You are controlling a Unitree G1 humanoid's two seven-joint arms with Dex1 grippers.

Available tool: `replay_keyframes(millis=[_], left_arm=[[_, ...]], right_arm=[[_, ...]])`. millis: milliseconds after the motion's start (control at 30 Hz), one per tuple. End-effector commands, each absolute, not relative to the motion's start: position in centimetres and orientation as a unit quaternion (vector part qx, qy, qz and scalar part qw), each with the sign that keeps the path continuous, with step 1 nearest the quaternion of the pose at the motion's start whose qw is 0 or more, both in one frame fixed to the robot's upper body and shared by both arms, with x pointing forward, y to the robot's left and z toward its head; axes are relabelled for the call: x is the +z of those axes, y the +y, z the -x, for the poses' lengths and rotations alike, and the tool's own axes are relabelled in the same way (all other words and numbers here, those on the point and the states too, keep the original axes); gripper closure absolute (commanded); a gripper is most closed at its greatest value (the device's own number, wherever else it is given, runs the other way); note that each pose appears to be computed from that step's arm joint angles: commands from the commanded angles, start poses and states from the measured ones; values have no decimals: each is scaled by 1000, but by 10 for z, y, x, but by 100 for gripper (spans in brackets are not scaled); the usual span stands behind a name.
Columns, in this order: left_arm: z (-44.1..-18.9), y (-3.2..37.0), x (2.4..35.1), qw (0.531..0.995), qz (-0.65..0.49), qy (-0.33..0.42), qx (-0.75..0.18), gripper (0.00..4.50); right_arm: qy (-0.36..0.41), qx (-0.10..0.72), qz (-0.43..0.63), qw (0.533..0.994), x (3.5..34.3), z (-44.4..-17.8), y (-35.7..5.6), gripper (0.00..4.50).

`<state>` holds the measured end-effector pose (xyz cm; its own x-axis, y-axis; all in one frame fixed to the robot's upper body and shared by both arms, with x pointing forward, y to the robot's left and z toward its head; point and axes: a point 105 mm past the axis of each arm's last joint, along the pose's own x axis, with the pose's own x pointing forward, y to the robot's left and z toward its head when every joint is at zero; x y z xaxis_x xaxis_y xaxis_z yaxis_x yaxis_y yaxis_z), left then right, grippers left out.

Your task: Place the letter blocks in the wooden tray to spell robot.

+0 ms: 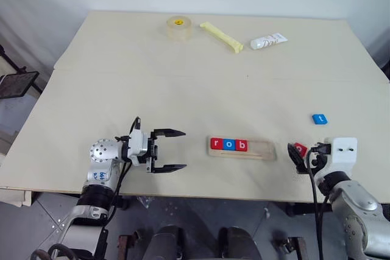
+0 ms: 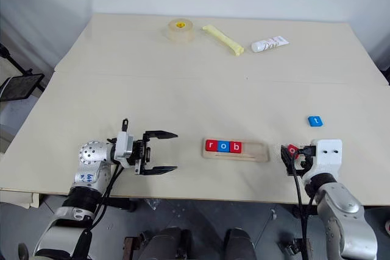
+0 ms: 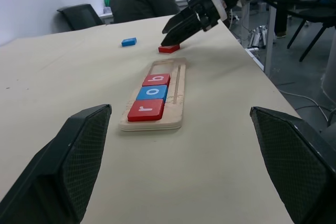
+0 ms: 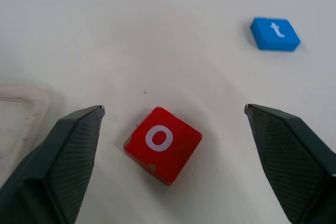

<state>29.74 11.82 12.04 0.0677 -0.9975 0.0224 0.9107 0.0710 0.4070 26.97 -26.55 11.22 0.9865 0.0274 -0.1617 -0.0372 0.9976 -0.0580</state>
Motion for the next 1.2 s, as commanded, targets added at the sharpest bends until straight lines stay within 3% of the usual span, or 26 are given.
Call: replay_keyframes(millis=[33,133,300,933,1033,1200], left_arm=[[-297,118,129,715,-150,-168,-662,0],[-298,117,129,715,-149,-168,-663,0],[-299,114,129,714,-147,-169,-664,0],[-282,127,122,732,-149,-160,-645,0],[-279,128,121,736,-149,-159,-641,0],[-276,130,121,739,-149,-156,-638,0]], right_arm=[[57,84,71,992,137,-262,-258,1],[94,176,131,971,140,-253,-256,1],[157,246,189,938,136,-249,-270,1],[245,350,242,871,120,-291,-300,1],[250,357,242,867,119,-291,-299,58],[255,363,243,863,118,-290,-299,228]])
